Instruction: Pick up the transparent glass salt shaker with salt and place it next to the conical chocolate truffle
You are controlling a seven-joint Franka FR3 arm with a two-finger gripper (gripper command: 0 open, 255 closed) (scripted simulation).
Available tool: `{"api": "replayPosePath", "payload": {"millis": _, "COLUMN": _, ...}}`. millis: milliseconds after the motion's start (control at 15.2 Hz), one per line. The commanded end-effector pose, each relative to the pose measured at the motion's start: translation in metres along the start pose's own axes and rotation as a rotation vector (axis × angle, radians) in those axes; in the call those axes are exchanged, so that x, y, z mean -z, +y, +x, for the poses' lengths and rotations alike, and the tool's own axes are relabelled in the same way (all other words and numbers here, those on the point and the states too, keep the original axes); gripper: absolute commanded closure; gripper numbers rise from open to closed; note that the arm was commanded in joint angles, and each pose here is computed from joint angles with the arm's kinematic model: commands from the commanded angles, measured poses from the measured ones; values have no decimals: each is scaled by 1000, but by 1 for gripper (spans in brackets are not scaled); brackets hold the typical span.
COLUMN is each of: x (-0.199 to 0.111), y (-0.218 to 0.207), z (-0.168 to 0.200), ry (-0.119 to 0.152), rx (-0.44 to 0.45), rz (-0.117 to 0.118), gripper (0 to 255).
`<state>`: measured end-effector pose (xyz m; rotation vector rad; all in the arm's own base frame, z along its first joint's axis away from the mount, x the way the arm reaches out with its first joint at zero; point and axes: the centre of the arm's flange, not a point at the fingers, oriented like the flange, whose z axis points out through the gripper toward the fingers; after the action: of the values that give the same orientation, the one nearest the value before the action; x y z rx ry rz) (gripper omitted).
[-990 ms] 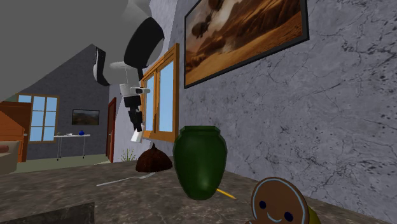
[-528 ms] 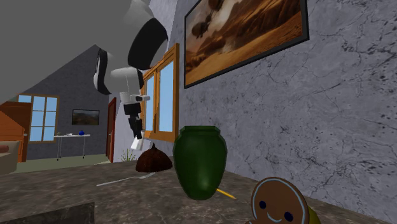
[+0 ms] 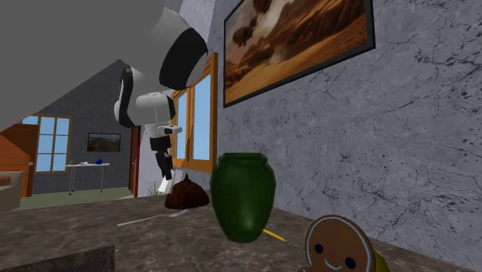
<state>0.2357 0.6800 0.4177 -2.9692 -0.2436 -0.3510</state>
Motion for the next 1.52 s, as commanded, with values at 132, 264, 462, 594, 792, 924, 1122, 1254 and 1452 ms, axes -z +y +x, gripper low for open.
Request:
{"api": "replayPosePath", "payload": {"millis": 132, "x": -20, "y": 3, "z": -6, "ry": 0, "rx": 0, "rz": 1, "gripper": 255}}
{"api": "replayPosePath", "payload": {"millis": 264, "x": -31, "y": 5, "z": -9, "ry": 0, "rx": 0, "rz": 1, "gripper": 255}}
{"api": "replayPosePath", "payload": {"millis": 462, "x": -46, "y": 7, "z": -12, "ry": 0, "rx": 0, "rz": 1, "gripper": 255}}
{"api": "replayPosePath", "payload": {"millis": 594, "x": -56, "y": 8, "z": -15, "ry": 0, "rx": 0, "rz": 1, "gripper": 255}}
{"api": "replayPosePath", "payload": {"millis": 792, "x": -69, "y": 9, "z": -18, "ry": 0, "rx": 0, "rz": 1, "gripper": 255}}
{"api": "replayPosePath", "payload": {"millis": 924, "x": -69, "y": 9, "z": -18, "ry": 0, "rx": 0, "rz": 1, "gripper": 255}}
{"api": "replayPosePath", "payload": {"millis": 1122, "x": -69, "y": 9, "z": -18, "ry": 0, "rx": 0, "rz": 1, "gripper": 255}}
{"api": "replayPosePath", "payload": {"millis": 1254, "x": -69, "y": 9, "z": -18, "ry": 0, "rx": 0, "rz": 1, "gripper": 255}}
{"api": "replayPosePath", "payload": {"millis": 1452, "x": -69, "y": 9, "z": -18, "ry": 0, "rx": 0, "rz": 1, "gripper": 0}}
